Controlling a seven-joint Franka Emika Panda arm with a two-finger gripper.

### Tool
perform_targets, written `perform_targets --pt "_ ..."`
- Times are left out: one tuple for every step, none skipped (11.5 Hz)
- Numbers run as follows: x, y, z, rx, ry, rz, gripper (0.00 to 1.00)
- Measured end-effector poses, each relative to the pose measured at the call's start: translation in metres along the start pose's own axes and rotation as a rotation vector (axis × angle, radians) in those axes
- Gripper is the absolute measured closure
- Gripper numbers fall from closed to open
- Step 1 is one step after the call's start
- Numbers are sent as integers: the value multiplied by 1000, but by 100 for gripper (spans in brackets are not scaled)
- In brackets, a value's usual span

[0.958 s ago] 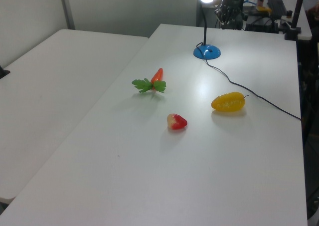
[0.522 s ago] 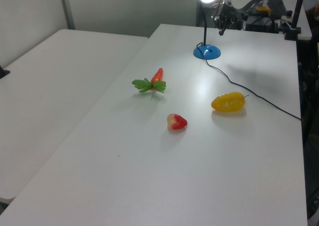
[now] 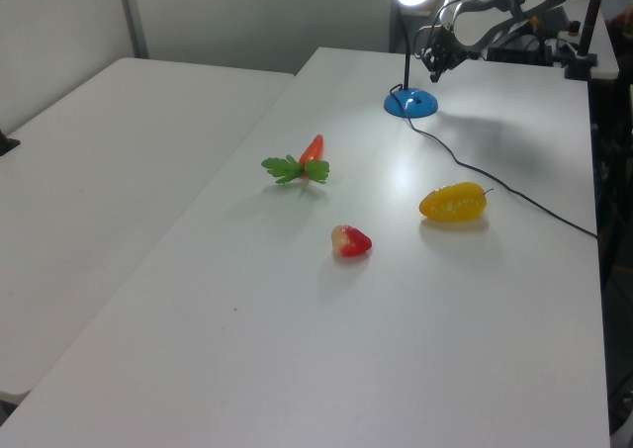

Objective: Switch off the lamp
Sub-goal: 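Move the gripper toward the blue lamp base and lower it, then press down on the switch on the blue lamp base with the gripper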

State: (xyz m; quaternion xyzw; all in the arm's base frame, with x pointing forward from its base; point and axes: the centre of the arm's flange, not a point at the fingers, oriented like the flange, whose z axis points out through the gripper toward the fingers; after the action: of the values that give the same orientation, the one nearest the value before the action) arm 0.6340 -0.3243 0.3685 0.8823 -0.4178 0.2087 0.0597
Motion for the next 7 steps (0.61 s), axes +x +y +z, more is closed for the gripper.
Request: perform_targets --pt "-2 -1 4 -4 -3 1 99" --pt "-3 -2 7 -6 -3 5 99" --pt "-3 -3 8 -3 8 6 99" --pt "-2 -5 8 4 26 3 99" --pt "-4 -7 10 6 29 -1 99" --pt "-6 -10 13 7 26 -6 99" --pt "-10 -15 17 8 22 -12 99"
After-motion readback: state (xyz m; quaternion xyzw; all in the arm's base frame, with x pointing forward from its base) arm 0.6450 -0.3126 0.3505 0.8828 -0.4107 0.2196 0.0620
